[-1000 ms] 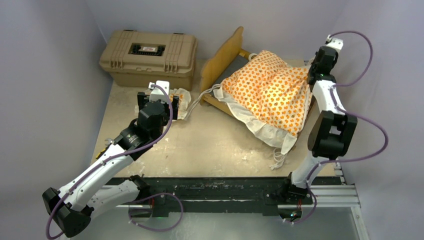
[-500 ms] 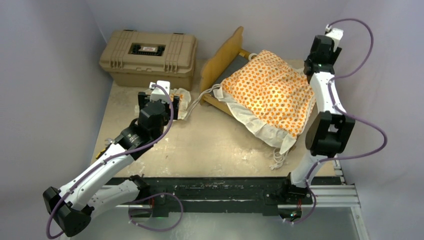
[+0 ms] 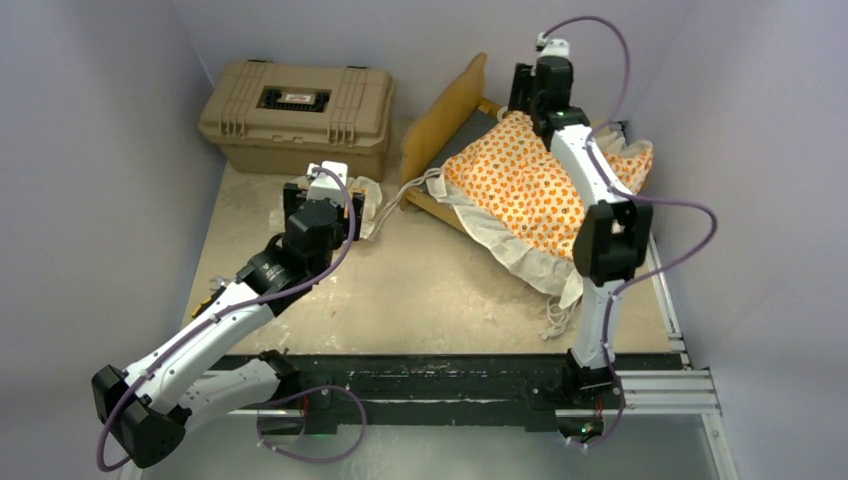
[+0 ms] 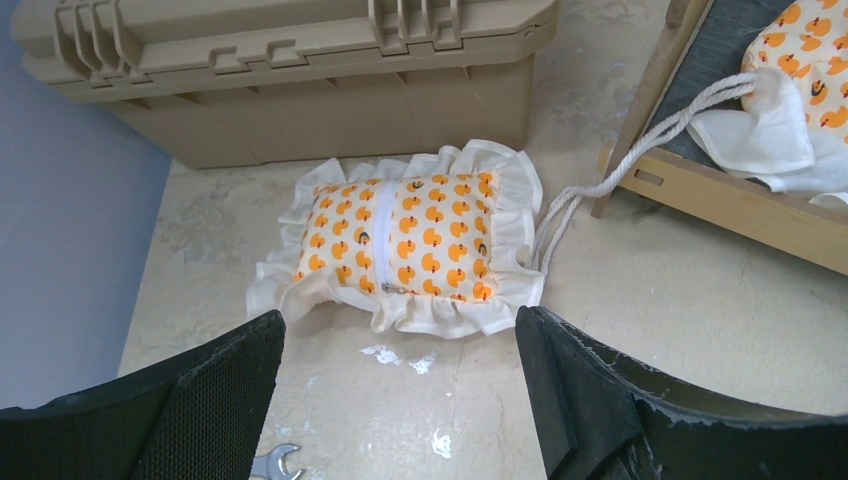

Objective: Set up the pet bed
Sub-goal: Adjust the mattress on the bed frame.

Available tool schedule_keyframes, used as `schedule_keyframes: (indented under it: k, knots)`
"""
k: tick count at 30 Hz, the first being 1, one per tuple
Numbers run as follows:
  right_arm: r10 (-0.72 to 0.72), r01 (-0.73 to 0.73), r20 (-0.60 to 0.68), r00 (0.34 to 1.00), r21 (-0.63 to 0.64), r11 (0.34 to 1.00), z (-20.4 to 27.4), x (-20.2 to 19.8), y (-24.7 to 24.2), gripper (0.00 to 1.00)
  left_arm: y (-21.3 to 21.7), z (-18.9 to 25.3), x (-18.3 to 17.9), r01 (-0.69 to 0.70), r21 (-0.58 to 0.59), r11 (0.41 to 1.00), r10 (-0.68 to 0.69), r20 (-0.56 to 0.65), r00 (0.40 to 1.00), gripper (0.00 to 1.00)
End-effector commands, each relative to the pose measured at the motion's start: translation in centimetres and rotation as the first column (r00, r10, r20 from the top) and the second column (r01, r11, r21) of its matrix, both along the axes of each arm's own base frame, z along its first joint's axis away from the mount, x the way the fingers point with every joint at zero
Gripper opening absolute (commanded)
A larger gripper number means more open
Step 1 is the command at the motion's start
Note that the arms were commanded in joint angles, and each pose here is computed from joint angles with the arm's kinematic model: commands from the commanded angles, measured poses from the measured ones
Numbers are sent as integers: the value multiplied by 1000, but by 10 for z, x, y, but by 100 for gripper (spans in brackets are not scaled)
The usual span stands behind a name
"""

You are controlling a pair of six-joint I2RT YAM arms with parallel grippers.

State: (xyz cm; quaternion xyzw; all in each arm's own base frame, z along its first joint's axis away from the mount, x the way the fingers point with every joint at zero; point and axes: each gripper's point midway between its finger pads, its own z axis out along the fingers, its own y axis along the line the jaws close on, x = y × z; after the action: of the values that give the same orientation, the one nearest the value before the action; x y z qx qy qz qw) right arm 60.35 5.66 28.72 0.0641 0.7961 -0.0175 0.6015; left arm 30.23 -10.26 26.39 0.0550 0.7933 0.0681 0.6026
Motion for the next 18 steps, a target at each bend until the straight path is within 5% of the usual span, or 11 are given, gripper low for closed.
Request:
schedule_keyframes:
  k: [1,11,13,14,15,18]
  knots:
    - [95,-92,-73,993,41,995,-34,19,40,67,-3,-1,3,-1,-15,1000,1,12,1000,86]
    - [55,-60,-237,970,-10,998,-129,17,51,67,-4,-3,4,3,-10,1000,-3,5,1000,86]
    - [92,-103,-252,963,-32,994,-135,15,57,20,-4,-4,4,1,-8,1000,-1,3,1000,86]
    - [117,-128,-244,963,-32,991,-129,14,62,7,-3,-4,4,-1,-5,1000,1,2,1000,86]
    - [150,-160,-224,963,-25,987,-121,12,71,0,-3,-5,4,-5,-4,1000,5,2,1000,86]
    - [262,-265,-134,956,-9,964,-83,2,98,0,-2,-5,4,-8,-2,1000,8,3,1000,86]
